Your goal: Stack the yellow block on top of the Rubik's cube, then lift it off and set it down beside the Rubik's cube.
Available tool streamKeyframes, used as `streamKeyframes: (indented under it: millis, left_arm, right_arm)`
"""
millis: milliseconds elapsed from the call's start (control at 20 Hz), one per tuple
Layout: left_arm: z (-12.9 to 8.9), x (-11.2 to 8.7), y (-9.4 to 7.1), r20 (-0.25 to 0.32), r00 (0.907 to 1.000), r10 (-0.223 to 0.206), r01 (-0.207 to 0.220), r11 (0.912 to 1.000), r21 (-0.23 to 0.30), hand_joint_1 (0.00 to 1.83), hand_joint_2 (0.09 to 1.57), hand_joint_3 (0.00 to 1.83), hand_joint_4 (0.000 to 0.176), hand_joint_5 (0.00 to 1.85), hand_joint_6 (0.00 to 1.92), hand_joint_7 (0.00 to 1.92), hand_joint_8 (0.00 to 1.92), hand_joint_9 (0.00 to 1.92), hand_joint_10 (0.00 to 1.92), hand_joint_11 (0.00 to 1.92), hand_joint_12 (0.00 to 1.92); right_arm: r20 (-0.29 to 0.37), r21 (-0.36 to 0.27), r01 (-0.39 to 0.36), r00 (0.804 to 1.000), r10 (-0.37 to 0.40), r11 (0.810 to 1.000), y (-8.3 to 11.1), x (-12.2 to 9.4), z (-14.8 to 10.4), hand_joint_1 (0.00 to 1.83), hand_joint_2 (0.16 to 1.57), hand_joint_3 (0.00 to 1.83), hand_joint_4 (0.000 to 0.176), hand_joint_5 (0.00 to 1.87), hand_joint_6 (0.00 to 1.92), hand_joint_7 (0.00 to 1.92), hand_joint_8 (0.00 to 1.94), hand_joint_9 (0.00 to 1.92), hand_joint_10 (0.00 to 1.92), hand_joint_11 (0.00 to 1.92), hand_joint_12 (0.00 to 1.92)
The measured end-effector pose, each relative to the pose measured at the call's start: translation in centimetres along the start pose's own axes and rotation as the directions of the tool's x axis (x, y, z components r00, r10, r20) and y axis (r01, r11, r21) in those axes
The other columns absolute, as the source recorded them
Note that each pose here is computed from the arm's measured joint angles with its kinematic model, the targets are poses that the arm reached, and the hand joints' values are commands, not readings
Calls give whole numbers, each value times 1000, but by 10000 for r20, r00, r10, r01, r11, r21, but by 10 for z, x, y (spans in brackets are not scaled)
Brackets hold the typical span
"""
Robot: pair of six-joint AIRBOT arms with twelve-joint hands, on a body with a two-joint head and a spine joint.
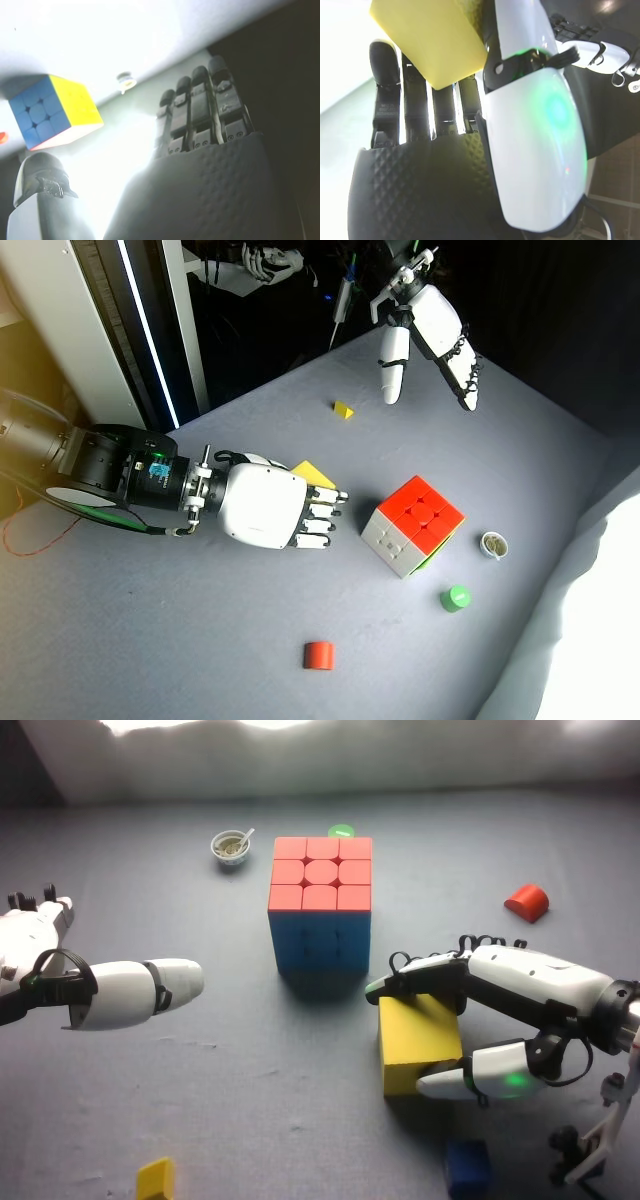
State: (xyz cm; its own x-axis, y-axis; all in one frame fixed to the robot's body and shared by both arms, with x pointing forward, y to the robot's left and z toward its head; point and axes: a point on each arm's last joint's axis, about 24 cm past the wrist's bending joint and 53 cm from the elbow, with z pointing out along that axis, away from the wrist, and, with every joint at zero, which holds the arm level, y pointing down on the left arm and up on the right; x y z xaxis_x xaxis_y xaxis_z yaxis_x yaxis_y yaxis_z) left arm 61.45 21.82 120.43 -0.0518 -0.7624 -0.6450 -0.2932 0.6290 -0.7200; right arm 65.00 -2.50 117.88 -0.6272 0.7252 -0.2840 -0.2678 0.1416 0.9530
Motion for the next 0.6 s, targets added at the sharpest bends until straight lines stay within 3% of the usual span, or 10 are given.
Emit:
streamKeyframes:
  millis: [100,200,300,450,550,600]
  left_arm:
    - [0,0,0,6,10000,7,-7,10000,17,89,905,0,0,24,1,83,4,98,4,0,305]
    - [0,0,0,-1,10000,5,-5,10000,5,89,902,0,0,66,7,136,11,144,11,0,377]
    - [0,0,-1,12,10000,12,-12,10000,26,81,900,0,0,42,0,105,1,109,0,0,303]
    - [0,0,0,4,10000,10,-10,10000,14,95,906,1,0,53,1,111,2,118,1,0,347]
    - [0,0,0,1,10000,3,-3,10000,8,69,918,4,0,6,0,73,1,78,1,0,233]
    - [0,0,0,1,10000,3,-3,10000,8,89,906,1,0,58,3,118,1,125,2,0,366]
  right_arm:
    - [13,-22,-8,10000,8,10000,0,0,0,1335,1245,0,0,616,1332,833,1371,657,1602,291,1798]
    - [13,-22,-8,10000,8,10000,0,0,0,1330,1249,0,0,628,1343,827,1385,632,1619,249,1844]
    - [15,-21,-10,10000,10,10000,0,0,0,1334,1246,1,0,625,1344,834,1374,641,1606,261,1829]
    - [15,-21,-10,10000,10,10000,0,0,0,1332,1249,1,0,619,1337,826,1394,638,1617,269,1833]
    - [15,-21,-14,10000,14,10000,0,0,0,1334,1246,0,0,627,1334,834,1384,640,1604,260,1827]
    - [13,-22,-8,10000,8,10000,0,0,0,1335,1240,0,0,648,1310,833,1380,655,1589,291,1818]
